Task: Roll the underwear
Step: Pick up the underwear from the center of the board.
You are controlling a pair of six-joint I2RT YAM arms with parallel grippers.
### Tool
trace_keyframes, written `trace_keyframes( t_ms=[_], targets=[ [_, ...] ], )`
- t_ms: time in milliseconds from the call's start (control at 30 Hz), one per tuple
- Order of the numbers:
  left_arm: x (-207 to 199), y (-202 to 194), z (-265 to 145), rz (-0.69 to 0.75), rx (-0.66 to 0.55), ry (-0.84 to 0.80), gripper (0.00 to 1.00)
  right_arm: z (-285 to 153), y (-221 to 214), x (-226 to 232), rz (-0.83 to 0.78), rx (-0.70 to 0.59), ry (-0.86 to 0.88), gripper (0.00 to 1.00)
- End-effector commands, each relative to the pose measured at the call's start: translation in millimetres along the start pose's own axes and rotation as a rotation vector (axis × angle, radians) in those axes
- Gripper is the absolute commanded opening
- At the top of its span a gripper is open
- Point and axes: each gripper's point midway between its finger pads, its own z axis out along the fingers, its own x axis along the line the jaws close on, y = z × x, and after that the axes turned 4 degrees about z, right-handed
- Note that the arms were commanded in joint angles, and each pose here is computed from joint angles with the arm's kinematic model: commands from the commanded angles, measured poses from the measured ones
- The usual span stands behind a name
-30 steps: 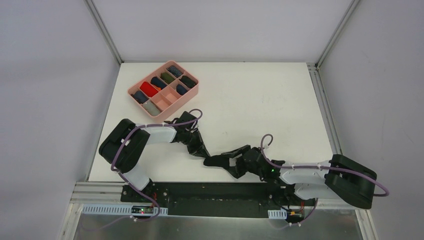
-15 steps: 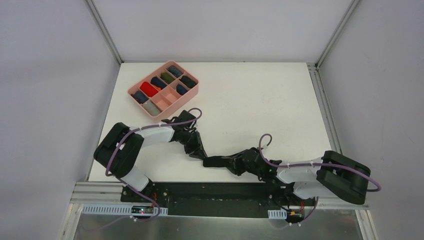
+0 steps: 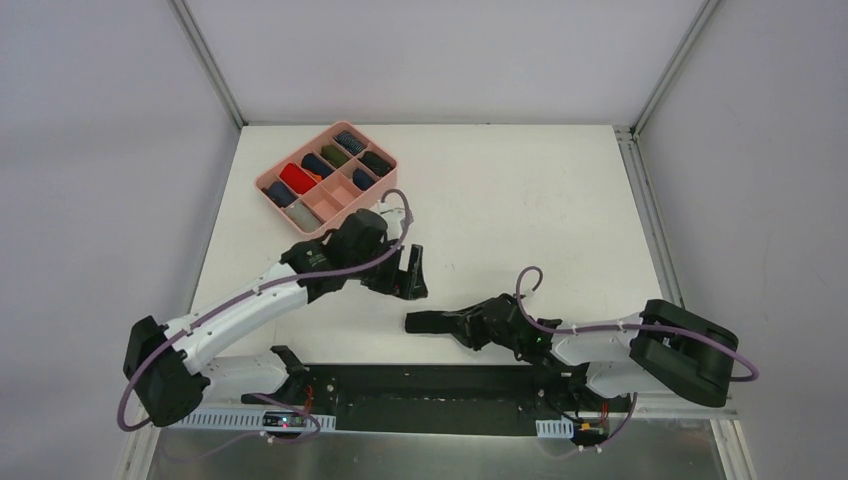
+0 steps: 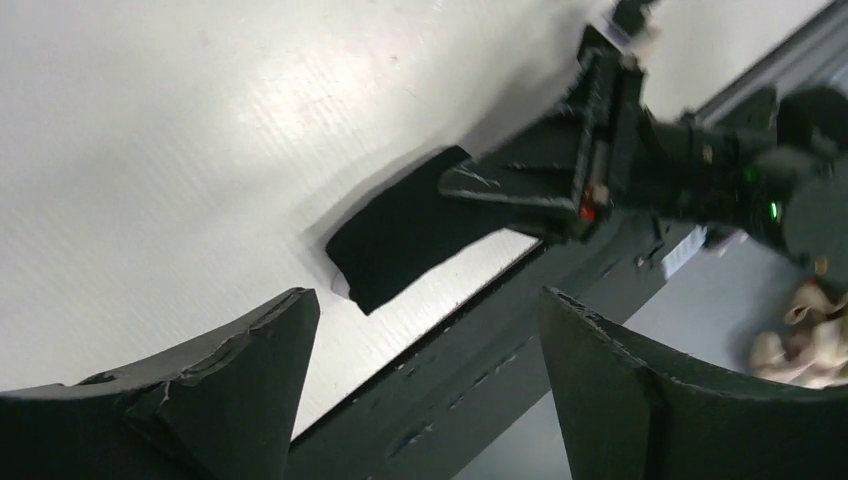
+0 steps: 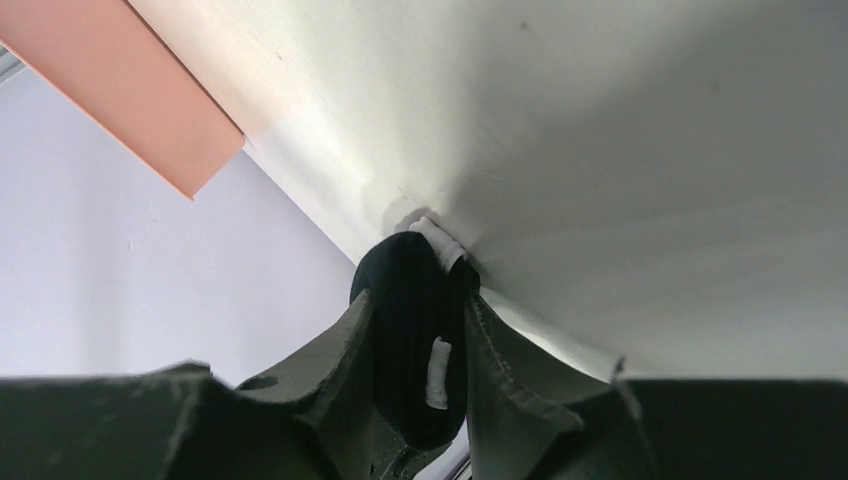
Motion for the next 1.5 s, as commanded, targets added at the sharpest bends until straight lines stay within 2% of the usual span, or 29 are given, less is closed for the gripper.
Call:
trace_keyframes(
  t_ms=[0,100,200,333,433,733,1167,1400,1467],
  targets=[
    [-8.3,-0.7,-12.2,0.37,-0.066,0.075,0.85,5.5,5.5,-3.9,0.229,-0.025,-0.06,0.2],
    [-22.1,-12.6,-9.1,0.652,-0.093,0.102,0.91,6.8,3.0,-3.9,0.226,-0.016,-0.064,0.2],
    [-30.4,-28.3,-2.0,0.897,-0.064,0.109,0.95,7.7,2.0,-2.9,0.225,-0.012,-0.064,0.2],
    [-32.8,-43.8,11.7,1.144,-0.026,0.145,0.97,8.6,0.0,-1.0,0.224,-0.004,-0.062,0.2],
    [-32.2,-51.6,23.9,1.249,-0.005,0.156,0.98,8.9,-1.1,0.1,0.225,0.002,-0.061,0.2],
    [-23.3,-75.4,48.6,1.35,-0.016,0.076,0.99,6.3,2.2,0.0,0.236,0.002,-0.054,0.2],
    [-15.8,-84.4,75.4,1.338,-0.041,0.091,0.99,9.3,-1.5,-0.2,0.231,0.018,-0.063,0.2],
    [-11.0,-86.7,88.8,1.326,-0.029,0.122,0.95,10.3,-1.8,-1.3,0.232,0.023,-0.065,0.2],
    [-7.2,-88.4,91.7,1.324,-0.018,0.133,0.91,9.9,-2.1,-1.1,0.23,0.025,-0.064,0.2]
  ],
)
